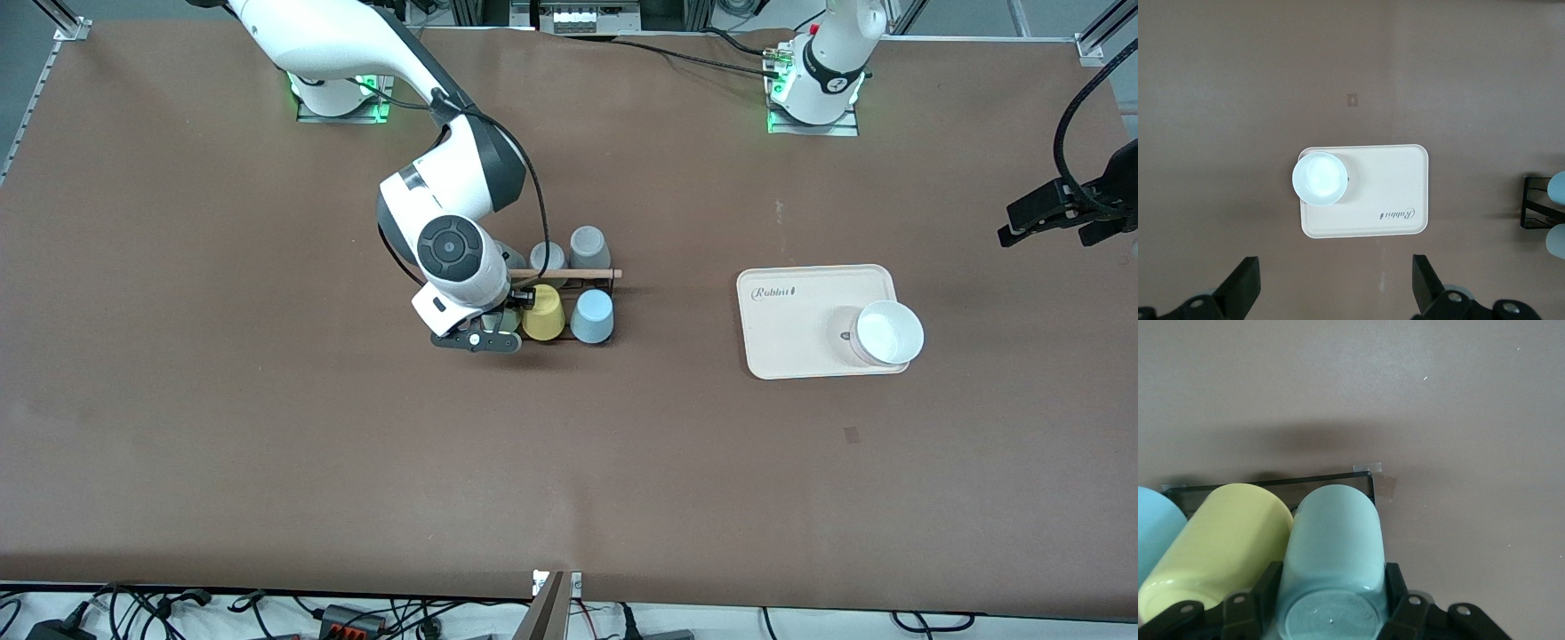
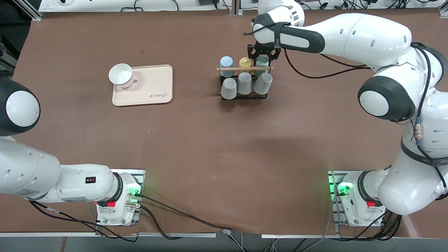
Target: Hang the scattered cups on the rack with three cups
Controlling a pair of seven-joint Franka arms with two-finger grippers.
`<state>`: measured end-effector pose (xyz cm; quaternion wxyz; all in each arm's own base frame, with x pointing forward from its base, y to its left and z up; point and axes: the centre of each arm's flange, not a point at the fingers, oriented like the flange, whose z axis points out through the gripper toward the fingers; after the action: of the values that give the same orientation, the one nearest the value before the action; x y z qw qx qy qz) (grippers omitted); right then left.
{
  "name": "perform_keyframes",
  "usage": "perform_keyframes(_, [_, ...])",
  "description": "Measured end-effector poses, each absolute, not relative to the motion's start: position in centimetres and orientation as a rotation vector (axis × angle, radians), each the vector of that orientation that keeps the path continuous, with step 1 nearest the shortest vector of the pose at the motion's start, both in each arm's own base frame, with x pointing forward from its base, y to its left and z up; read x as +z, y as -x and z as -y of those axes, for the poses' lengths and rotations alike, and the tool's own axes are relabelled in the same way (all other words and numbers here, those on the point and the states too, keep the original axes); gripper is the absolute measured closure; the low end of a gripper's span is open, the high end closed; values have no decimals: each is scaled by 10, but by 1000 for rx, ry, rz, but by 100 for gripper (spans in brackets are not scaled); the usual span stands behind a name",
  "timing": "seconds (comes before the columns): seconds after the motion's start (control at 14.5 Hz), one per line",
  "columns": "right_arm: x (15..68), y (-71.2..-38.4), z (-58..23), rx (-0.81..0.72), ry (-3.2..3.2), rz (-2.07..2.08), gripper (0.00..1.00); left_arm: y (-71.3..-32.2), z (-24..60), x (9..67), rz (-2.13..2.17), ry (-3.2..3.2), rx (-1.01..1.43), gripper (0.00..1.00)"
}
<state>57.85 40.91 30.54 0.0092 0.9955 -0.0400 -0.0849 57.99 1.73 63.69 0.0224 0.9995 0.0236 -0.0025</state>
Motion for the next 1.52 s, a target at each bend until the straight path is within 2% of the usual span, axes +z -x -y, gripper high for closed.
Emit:
perform_keyframes(0.07, [303,-579,-409,-266,-3108,129,33,-580,-17,637,-73,-3096,-8,0])
perform_keyframes(0.14, [303,-580,-408,-265,-3107,135,29,-580,-17,637,-73,-3096,-8,0])
perform_keyframes(0.34, [314,-587,-406,-233,-3115,207,1,-580,-18,637,-74,-3096,-8,0])
perform_keyframes(0.62, [364,-605,-400,-184,-3131,281,0,-579,-18,636,-74,-3096,-24,0])
perform_keyframes(0.83, [415,-628,-365,-164,-3128,363,0,-578,-17,636,-72,-3096,-28,0])
perform_keyframes(1.24, [497,-683,-210,-32,-3176,349,0,-578,-15,636,-65,-3096,-30,0])
perform_keyframes(1.52, [521,-697,-109,1,-3177,255,0,-578,-15,636,-65,-3096,-31,0])
